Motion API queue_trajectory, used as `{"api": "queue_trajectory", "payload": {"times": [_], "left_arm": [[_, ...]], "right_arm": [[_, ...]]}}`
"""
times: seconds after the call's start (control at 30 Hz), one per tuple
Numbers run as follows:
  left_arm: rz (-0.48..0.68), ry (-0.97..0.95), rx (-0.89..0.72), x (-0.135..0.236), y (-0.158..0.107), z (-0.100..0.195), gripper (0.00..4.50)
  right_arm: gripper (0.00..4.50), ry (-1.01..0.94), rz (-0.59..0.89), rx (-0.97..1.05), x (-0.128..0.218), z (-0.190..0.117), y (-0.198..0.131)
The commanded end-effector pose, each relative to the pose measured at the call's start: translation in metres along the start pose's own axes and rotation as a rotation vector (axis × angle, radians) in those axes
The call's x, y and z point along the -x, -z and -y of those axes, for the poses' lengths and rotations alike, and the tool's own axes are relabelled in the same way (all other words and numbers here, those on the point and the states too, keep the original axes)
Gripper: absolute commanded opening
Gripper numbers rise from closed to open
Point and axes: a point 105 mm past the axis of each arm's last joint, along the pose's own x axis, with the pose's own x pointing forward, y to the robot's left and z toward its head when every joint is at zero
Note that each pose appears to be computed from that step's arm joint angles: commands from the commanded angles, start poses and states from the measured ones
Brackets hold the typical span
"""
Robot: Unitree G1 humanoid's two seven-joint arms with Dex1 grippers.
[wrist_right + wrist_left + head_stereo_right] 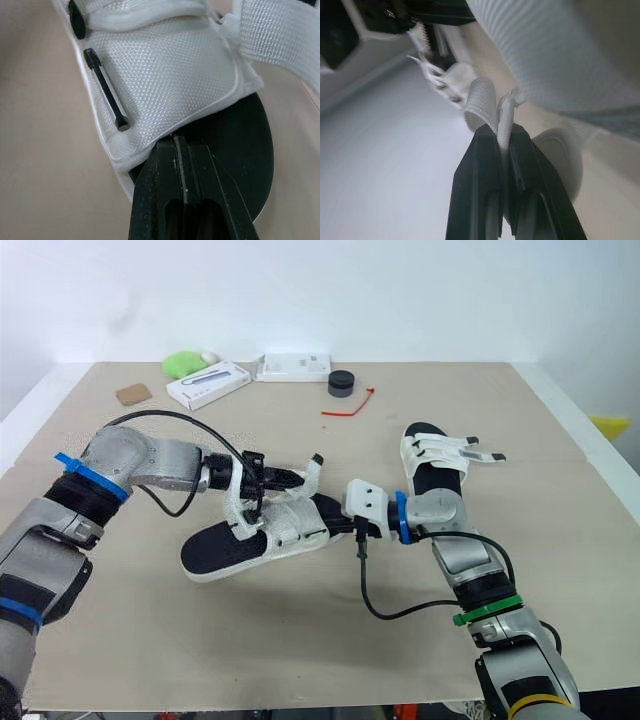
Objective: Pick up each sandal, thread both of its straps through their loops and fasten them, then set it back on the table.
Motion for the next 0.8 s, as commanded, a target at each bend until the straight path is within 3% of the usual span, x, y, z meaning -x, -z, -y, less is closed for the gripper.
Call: {"api": "queue_trajectory", "payload": {"times": [0.03, 0.1, 0.17, 0.33, 0.5, 0.63, 0.8], "left_arm": [[-0.054, -0.112, -0.141, 0.007, 0.022, -0.024, 0.09], [-0.050, -0.147, -0.227, 0.006, 0.021, -0.028, 0.09], [-0.046, -0.166, -0.210, 0.006, 0.022, -0.029, 0.09], [-0.033, -0.163, 0.077, 0.008, 0.022, -0.019, 0.09], [0.152, -0.234, 0.446, 0.014, -0.009, -0.023, 0.09], [0.210, -0.222, 0.554, 0.021, -0.018, -0.022, 0.09], [0.201, -0.160, 0.692, 0.020, -0.025, -0.014, 0.09]], "right_arm": [[0.00, -0.028, -0.033, -0.007, 0.000, -0.005, 0.008], [0.00, -0.031, -0.033, -0.006, 0.000, -0.005, 0.007], [0.00, -0.032, -0.033, -0.004, 0.000, -0.005, 0.007], [0.00, -0.034, -0.031, -0.001, -0.001, -0.004, 0.006], [0.00, -0.038, -0.033, -0.002, -0.001, -0.005, 0.006], [0.00, -0.040, -0.035, -0.001, -0.001, -0.004, 0.006], [0.00, -0.044, -0.032, 0.001, -0.002, -0.003, 0.005]]}}
